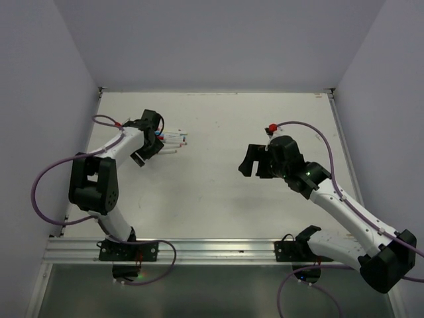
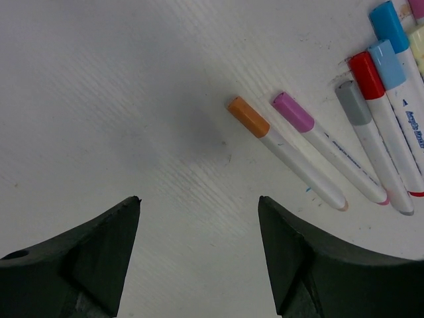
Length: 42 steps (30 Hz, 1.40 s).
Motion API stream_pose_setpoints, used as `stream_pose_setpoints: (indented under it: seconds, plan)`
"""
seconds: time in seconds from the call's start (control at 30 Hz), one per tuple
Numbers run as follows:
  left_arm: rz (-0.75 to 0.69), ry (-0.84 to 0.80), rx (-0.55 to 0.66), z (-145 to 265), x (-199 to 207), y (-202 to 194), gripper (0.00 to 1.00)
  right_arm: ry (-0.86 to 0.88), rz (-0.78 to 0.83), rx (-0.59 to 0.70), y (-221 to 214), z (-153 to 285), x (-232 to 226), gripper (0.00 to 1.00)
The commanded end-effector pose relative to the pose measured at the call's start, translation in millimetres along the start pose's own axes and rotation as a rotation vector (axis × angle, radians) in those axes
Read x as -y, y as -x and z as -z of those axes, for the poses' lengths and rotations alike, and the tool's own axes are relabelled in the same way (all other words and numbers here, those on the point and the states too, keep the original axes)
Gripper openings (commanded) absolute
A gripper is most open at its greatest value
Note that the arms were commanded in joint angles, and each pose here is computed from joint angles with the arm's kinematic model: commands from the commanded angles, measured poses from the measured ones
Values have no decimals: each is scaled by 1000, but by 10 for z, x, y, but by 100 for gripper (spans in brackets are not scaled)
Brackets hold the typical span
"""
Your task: Open the pen caps
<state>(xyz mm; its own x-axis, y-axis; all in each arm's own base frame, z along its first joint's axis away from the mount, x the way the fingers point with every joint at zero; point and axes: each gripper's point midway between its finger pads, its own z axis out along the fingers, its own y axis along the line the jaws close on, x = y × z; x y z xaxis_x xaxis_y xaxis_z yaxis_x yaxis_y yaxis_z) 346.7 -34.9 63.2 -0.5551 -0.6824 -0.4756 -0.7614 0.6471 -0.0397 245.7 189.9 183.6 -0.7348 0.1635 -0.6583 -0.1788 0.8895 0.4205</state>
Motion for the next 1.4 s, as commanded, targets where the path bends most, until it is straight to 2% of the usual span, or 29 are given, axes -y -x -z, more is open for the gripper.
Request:
stream_pose_setpoints:
  seconds: [0.0, 0.27, 1.37]
  plan:
    - [87, -16, 14, 34, 190, 134, 75, -12, -8, 24, -14, 43, 47, 87]
    - [75, 7, -20, -115, 379, 69, 73, -6, -8, 11, -87, 22, 66, 88]
    - [33, 150, -10, -432, 366, -6, 70, 4, -32, 21, -188, 1, 115, 88]
